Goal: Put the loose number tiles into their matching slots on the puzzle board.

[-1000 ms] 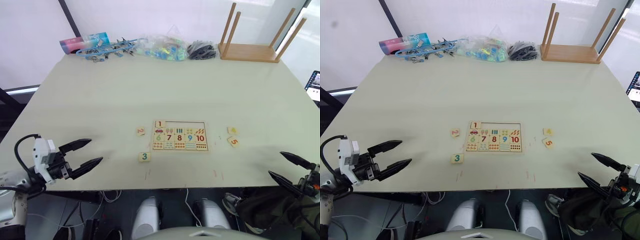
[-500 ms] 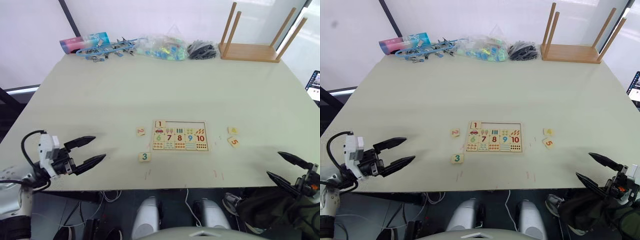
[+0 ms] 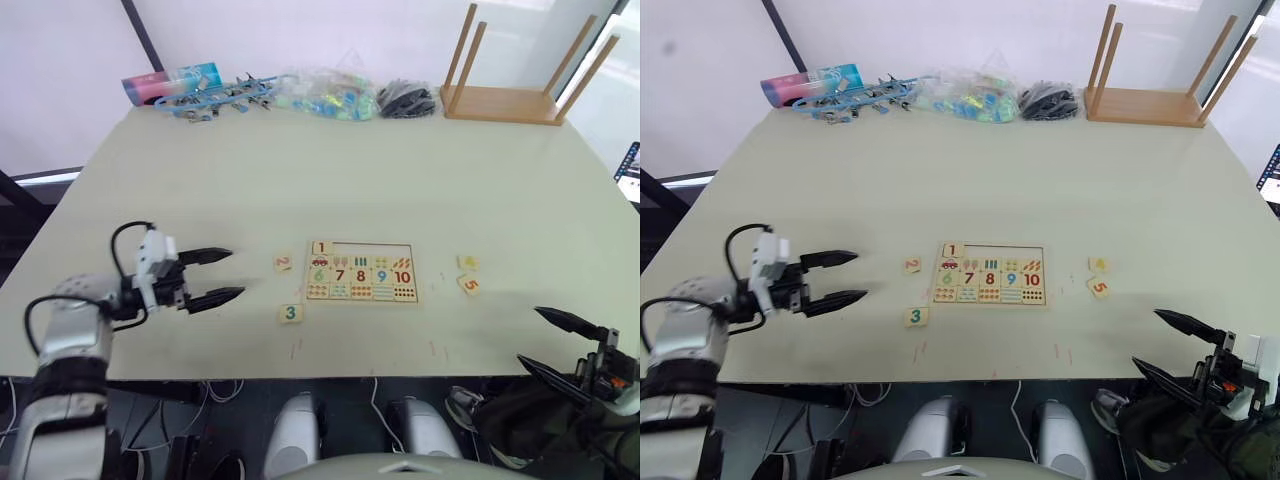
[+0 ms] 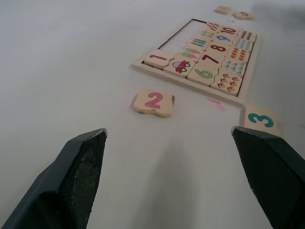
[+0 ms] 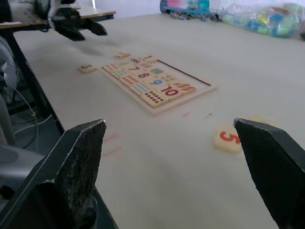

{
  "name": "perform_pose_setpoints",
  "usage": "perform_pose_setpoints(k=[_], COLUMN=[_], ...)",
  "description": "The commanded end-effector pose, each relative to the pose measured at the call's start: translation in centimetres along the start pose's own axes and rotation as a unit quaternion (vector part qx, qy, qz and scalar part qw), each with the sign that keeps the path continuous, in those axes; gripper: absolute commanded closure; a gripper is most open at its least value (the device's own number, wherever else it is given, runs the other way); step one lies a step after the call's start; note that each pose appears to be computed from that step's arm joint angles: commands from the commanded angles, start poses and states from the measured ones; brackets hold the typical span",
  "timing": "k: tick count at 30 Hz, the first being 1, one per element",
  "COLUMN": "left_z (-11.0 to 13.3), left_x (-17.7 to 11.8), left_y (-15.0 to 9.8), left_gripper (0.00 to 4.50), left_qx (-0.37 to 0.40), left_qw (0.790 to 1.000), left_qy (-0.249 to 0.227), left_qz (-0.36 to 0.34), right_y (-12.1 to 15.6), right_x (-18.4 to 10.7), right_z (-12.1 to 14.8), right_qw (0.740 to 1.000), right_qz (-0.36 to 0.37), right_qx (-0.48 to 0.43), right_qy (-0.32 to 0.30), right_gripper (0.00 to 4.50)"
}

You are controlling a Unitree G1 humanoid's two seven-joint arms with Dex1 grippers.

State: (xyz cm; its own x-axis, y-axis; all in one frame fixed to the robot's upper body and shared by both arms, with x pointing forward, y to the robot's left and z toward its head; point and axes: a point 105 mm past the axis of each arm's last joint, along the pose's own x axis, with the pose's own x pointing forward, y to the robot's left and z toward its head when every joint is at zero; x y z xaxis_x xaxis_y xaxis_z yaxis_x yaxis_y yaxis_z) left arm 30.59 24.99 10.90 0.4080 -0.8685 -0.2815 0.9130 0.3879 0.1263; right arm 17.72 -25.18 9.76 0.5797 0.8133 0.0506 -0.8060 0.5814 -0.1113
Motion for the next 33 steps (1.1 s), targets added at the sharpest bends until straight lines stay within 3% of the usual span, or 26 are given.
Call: perform_pose_setpoints(k=[1, 11, 17, 22, 26, 29, 30, 33], left_z=[0.4, 0.9, -0.4, -0.9, -1.1, -1.3, -1.3, -1.5], left_x=[1.4, 5.0, 5.3, 5.4, 5.8, 5.9, 5.9, 5.7], left_y=[0.8, 2.2, 2.2, 2.2, 2.1, 1.9, 1.9, 1.8], left_gripper=[0.04, 0.04, 0.04, 0.04, 1.26, 2.72, 2.94, 2.94], left_qx=[0.030, 0.060, 0.054, 0.048, 0.043, 0.041, 0.040, 0.039], left_qw=[0.999, 0.994, 0.988, 0.987, 0.988, 0.988, 0.988, 0.989], left_qy=[0.020, 0.061, 0.112, 0.124, 0.120, 0.118, 0.117, 0.115], left_qz=[-0.026, -0.069, -0.087, -0.087, -0.086, -0.087, -0.087, -0.087], right_y=[0.1, 0.3, 0.2, 0.2, 0.2, 0.1, 0.1, 0.1], right_x=[0.2, 0.5, 0.5, 0.5, 0.6, 0.6, 0.6, 0.7], right_z=[1.1, 1.5, 1.5, 1.5, 1.5, 1.5, 1.5, 1.5], right_qw=[1.000, 1.000, 0.999, 0.999, 0.999, 0.999, 0.999, 0.999], right_qz=[0.000, -0.005, -0.012, -0.013, -0.012, -0.012, -0.011, -0.011], right_qx=[-0.015, -0.022, -0.026, -0.028, -0.028, -0.029, -0.029, -0.029], right_qy=[-0.013, -0.021, -0.022, -0.023, -0.024, -0.024, -0.024, -0.024], right_gripper=[0.00, 0.00, 0.00, 0.00, 0.00, 0.00, 0.00, 0.00])
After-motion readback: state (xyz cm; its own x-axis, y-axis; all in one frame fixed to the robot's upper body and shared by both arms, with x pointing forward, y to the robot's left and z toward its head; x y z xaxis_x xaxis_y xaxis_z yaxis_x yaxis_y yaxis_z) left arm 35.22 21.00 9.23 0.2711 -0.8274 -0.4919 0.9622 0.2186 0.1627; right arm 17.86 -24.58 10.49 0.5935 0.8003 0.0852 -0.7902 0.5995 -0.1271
